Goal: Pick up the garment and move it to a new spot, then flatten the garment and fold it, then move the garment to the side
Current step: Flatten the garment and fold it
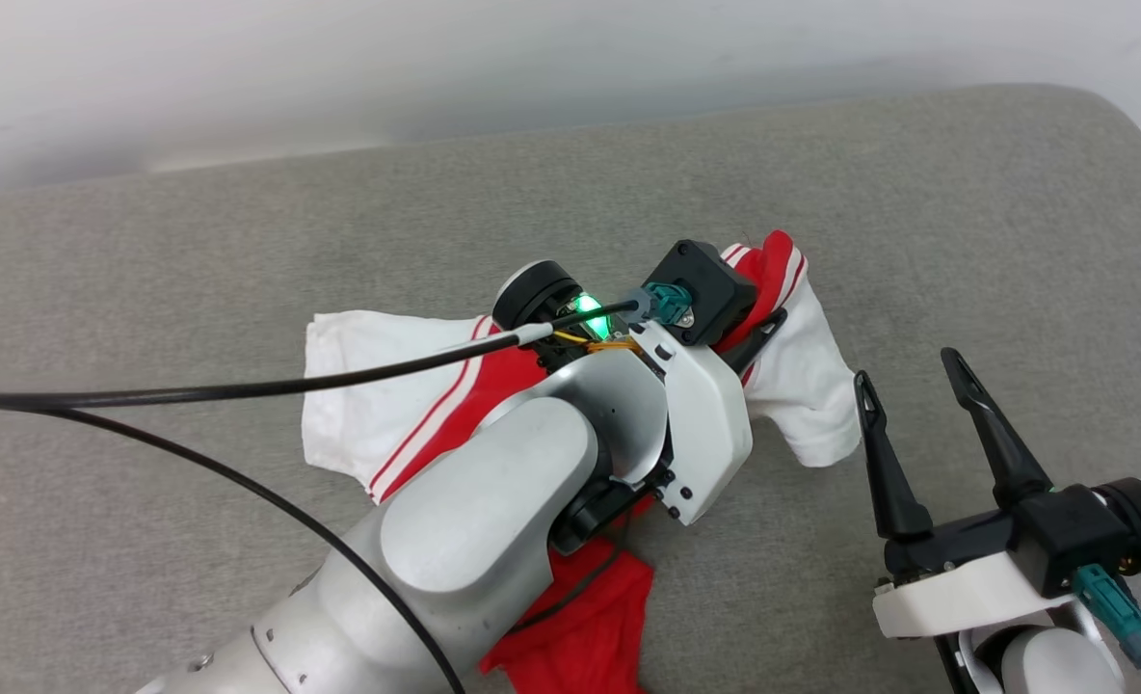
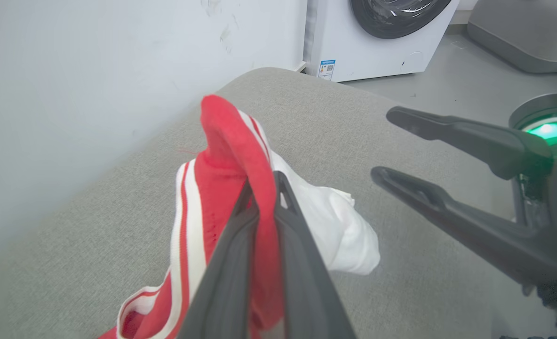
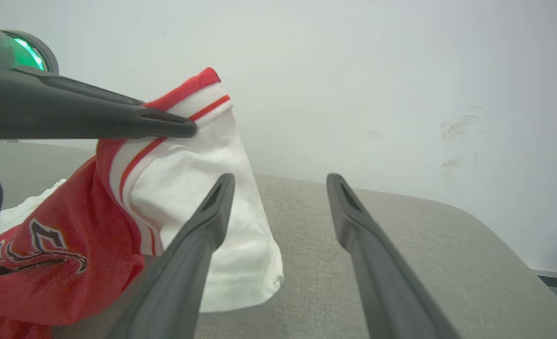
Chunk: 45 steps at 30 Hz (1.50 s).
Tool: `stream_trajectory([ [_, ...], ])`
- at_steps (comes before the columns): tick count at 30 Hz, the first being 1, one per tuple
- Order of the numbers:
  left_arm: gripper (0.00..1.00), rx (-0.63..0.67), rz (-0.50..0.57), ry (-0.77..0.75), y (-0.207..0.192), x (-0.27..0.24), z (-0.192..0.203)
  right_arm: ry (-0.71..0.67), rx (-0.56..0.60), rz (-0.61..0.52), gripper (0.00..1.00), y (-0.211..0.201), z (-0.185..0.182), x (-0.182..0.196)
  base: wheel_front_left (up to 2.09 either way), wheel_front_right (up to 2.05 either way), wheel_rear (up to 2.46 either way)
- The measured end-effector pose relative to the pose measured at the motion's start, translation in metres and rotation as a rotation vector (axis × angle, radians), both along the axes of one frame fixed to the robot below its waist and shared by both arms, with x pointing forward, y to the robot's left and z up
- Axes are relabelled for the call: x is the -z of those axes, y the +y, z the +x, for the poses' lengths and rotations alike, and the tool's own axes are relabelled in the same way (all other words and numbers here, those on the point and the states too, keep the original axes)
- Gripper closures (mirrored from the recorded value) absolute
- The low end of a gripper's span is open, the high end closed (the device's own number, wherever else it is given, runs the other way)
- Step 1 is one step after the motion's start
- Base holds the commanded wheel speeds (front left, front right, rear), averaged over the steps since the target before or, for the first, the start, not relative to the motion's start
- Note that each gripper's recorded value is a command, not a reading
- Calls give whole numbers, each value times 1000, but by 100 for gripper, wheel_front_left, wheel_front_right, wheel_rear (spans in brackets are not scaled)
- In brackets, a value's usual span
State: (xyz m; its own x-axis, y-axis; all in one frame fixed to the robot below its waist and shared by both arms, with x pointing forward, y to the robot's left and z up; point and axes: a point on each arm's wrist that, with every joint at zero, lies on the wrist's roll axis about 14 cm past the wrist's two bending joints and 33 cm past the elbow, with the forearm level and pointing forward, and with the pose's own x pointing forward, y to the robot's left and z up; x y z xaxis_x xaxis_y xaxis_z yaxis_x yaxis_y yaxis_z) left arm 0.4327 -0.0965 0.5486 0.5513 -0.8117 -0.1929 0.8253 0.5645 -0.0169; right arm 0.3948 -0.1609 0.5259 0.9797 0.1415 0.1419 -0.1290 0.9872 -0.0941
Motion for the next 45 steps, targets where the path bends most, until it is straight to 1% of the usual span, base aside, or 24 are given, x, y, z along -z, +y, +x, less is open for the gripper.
stream_trajectory([
  [3, 100, 9, 13, 1, -5, 6, 1, 1, 17, 2, 0, -6, -1, 0, 0, 0, 0],
  [9, 100, 10, 79, 37, -9, 44, 18, 19, 55, 8, 0, -19, 6, 7, 0, 0, 0],
  [12, 100, 20, 90, 47, -17, 59, 26, 33, 73, 7, 0, -25, 9, 12, 0, 0, 0],
  [16, 100, 22, 162, 38, -18, 87, 40, 55, 93, 11, 0, -32, 11, 20, 0, 0, 0],
  [20, 100, 36, 229, 45, -20, 113, 43, 71, 110, 10, 0, -38, 11, 25, 0, 0, 0],
  [21, 64, 46, 243, 46, -20, 118, 42, 74, 113, 9, 0, -39, 11, 26, 0, 0, 0],
  [22, 0, 46, 247, 50, -20, 122, 41, 76, 114, 9, 0, -39, 11, 26, 0, 0, 0],
  [27, 0, 14, 234, 30, -12, 122, 44, 69, 106, 13, 0, -37, 11, 24, 0, 0, 0],
  [32, 0, -58, 124, -40, -4, 88, 52, 42, 85, 8, 0, -30, 11, 15, 0, 0, 0],
  [37, 0, -154, -1, -146, 16, 39, 61, 25, 52, -3, 0, -18, 6, 8, 0, 0, 0],
  [40, 0, -244, -40, -218, 47, 11, 71, 11, 21, -7, 0, -7, 3, 4, 0, 0, 0],
  [45, 0, -423, -47, -332, 125, -23, 81, -22, -21, -10, 0, 7, 3, -7, 0, 0, 0],
])
